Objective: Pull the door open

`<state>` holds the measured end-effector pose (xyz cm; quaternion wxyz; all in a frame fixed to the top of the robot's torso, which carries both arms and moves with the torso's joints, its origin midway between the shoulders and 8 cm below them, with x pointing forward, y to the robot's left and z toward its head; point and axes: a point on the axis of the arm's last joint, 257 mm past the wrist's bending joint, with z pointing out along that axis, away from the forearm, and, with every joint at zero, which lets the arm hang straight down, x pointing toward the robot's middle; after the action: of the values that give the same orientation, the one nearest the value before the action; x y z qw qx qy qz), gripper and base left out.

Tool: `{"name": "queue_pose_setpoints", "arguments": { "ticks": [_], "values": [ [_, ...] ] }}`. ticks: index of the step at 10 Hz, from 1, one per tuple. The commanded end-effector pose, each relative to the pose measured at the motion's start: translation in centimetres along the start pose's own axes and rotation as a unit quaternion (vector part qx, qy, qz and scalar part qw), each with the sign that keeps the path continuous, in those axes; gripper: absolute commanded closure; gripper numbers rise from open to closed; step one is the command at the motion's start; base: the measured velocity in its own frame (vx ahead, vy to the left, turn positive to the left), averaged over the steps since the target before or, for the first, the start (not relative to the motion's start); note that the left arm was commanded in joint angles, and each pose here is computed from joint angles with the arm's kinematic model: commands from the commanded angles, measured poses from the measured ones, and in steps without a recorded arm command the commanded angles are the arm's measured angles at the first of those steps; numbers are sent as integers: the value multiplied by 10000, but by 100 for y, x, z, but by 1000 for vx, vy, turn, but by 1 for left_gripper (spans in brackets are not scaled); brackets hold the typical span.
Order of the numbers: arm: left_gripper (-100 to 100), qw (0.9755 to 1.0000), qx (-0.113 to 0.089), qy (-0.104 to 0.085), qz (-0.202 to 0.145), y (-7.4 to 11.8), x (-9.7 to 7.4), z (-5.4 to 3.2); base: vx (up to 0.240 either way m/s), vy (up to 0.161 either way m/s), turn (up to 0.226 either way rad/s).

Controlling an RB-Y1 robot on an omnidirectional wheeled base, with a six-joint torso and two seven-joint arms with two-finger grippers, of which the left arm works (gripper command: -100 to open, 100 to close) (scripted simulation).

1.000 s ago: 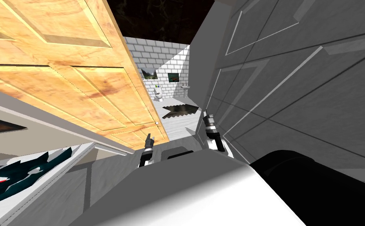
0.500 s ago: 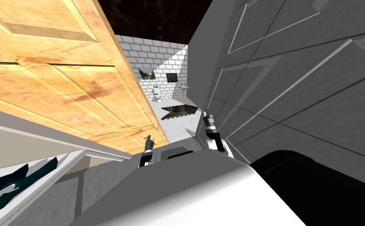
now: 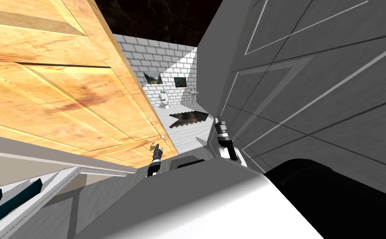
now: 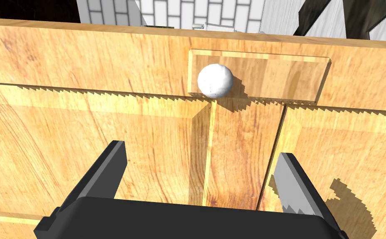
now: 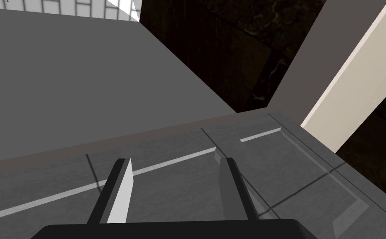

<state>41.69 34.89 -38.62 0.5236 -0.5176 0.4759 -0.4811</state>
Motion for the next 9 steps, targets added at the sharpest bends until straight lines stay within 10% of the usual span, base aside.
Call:
{"name": "queue_pose_setpoints", "arguments": {
  "ticks": [1, 8, 9],
  "values": [
    [-100, 10000, -1, -59, -4, 14, -94, -31, 187, 6, -96],
    [-100, 9992, -25, -389, 0, 67, -587, -170, 181, -11, -98],
    [100, 9992, -25, -389, 0, 67, -587, -170, -24, -10, 12]
  ]
}}
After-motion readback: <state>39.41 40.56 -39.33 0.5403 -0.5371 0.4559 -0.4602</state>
